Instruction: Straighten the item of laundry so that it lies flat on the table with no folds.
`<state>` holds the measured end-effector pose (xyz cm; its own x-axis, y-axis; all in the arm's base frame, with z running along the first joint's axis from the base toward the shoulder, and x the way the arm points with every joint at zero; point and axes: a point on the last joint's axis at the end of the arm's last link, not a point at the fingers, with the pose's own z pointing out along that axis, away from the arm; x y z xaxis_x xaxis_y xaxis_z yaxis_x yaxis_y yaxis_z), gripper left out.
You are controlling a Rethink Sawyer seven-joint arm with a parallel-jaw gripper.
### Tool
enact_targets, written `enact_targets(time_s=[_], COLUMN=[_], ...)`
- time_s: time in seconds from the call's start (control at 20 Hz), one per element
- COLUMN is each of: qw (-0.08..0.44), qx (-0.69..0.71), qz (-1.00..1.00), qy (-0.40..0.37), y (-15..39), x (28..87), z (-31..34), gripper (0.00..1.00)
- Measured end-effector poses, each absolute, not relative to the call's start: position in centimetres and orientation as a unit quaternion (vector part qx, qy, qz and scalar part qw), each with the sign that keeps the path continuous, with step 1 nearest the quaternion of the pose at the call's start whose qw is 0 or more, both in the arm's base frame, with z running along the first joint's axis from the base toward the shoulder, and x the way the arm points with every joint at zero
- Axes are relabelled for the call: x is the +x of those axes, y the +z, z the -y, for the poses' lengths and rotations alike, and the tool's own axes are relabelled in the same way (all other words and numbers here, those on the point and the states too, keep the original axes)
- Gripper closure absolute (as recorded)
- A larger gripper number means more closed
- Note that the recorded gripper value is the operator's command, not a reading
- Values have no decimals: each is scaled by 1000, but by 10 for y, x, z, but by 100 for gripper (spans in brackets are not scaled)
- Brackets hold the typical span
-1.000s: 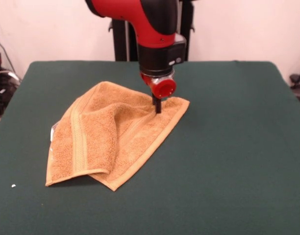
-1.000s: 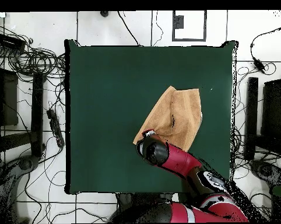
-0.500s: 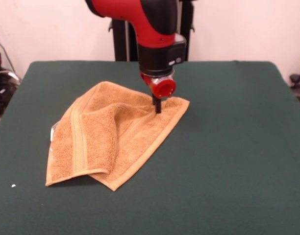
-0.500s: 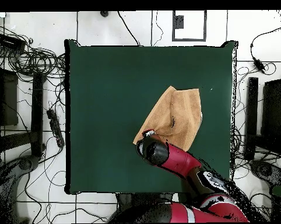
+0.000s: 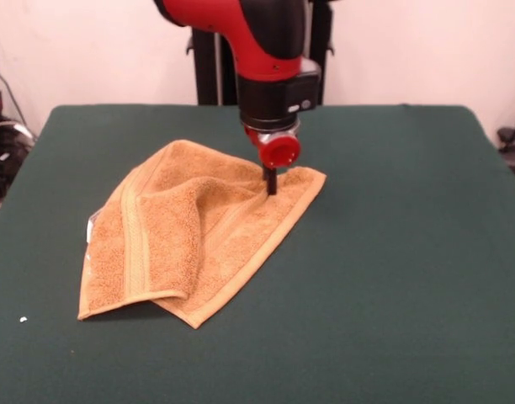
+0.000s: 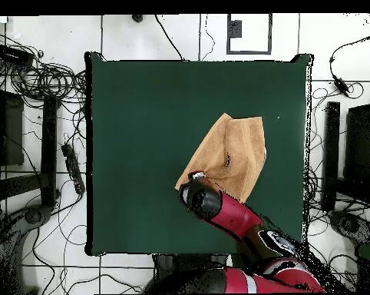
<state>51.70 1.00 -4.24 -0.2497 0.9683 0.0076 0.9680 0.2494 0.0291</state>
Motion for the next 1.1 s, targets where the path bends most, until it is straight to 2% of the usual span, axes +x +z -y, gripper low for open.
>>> enact_targets(time_s=[0.75,1.1], qw=[41,28], qx=[684,698], qz=[-728,-714], qy=[17,42], y=[-41,-42], x=[514,531], z=[-24,-60], gripper=[100,100])
